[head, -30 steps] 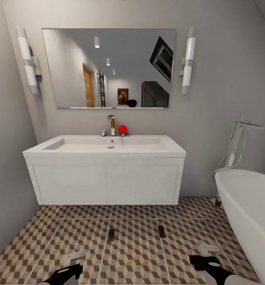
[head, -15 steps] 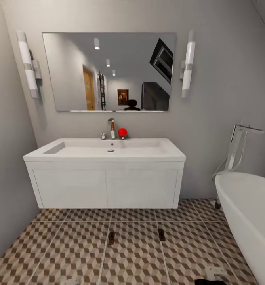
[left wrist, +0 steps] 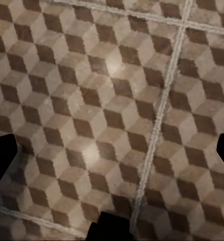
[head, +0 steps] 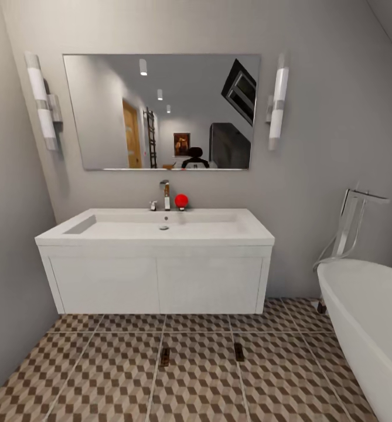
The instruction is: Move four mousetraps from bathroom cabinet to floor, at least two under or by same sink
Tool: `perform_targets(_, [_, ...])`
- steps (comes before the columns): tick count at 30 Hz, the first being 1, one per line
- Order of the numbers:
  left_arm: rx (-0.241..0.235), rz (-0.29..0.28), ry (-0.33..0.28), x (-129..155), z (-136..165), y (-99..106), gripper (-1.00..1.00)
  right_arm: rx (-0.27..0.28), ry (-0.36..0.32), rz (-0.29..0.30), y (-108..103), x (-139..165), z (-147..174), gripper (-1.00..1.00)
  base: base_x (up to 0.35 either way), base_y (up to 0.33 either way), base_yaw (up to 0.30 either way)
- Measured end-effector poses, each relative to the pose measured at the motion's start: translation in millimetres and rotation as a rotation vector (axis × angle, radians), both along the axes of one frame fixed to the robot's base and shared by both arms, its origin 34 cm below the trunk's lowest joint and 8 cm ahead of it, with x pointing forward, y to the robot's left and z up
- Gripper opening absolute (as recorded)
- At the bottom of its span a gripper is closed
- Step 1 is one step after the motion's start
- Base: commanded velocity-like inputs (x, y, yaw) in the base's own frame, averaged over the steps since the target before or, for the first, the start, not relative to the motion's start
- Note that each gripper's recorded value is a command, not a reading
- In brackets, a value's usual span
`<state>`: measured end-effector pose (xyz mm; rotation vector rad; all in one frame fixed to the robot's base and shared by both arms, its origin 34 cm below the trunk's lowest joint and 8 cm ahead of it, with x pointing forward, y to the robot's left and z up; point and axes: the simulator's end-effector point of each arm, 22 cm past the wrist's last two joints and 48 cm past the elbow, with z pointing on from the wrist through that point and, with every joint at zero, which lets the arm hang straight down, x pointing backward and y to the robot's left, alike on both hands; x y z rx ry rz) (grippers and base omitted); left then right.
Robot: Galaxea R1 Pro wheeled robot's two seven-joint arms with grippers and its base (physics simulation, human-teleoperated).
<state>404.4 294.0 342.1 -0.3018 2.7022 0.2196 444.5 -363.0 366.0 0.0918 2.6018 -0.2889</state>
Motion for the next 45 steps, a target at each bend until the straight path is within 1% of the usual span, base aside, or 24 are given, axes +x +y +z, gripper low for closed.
perform_targets(1, [-0.016,-0.006,0.009,-7.6,-1.9,-2.9,1.00,0.001,0.020,-0.001,0.8,-13.8,-4.7,1.00,0.000,0.000,0.000])
perform_targets(2, [-0.022,-0.008,0.013,-11.2,-1.7,-4.2,1.00,0.002,0.031,0.000,1.3,-21.1,-6.2,1.00,0.000,0.000,0.000])
perform_targets(3, [-0.022,-0.009,0.013,-10.8,0.4,-4.3,1.00,0.001,0.031,0.001,1.4,-20.8,-4.2,1.00,0.000,0.000,0.000])
perform_targets(10, [-0.043,-0.016,0.040,-30.2,5.8,-8.2,1.00,0.005,0.100,0.002,3.2,-68.5,-10.3,1.00,0.000,0.000,0.000])
perform_targets(18, [-0.050,-0.019,0.050,-35.0,19.2,-10.9,1.00,0.009,0.160,0.004,5.3,-113.6,-9.9,1.00,0.000,0.000,0.000])
perform_targets(19, [-0.050,-0.019,0.050,-34.7,21.2,-10.9,1.00,0.009,0.161,0.004,5.3,-113.3,-7.9,1.00,0.000,0.000,0.000])
perform_targets(32, [-0.050,-0.018,0.048,-32.6,46.6,-10.1,1.00,0.014,0.229,0.004,6.9,-163.3,4.1,1.00,0.000,0.000,0.000])
perform_targets(38, [-0.050,-0.018,0.052,-34.4,57.2,-10.0,1.00,0.017,0.254,0.006,8.7,-181.2,11.6,1.00,0.000,0.000,0.000])
perform_targets(41, [-0.051,-0.019,0.058,-38.4,61.3,-11.3,1.00,0.019,0.265,0.007,9.8,-188.4,15.7,1.00,0.000,0.000,0.000])
perform_targets(45, [-0.054,-0.021,0.075,-51.0,64.5,-12.8,1.00,0.021,0.277,0.006,11.3,-193.5,22.0,1.00,0.000,0.000,0.000])
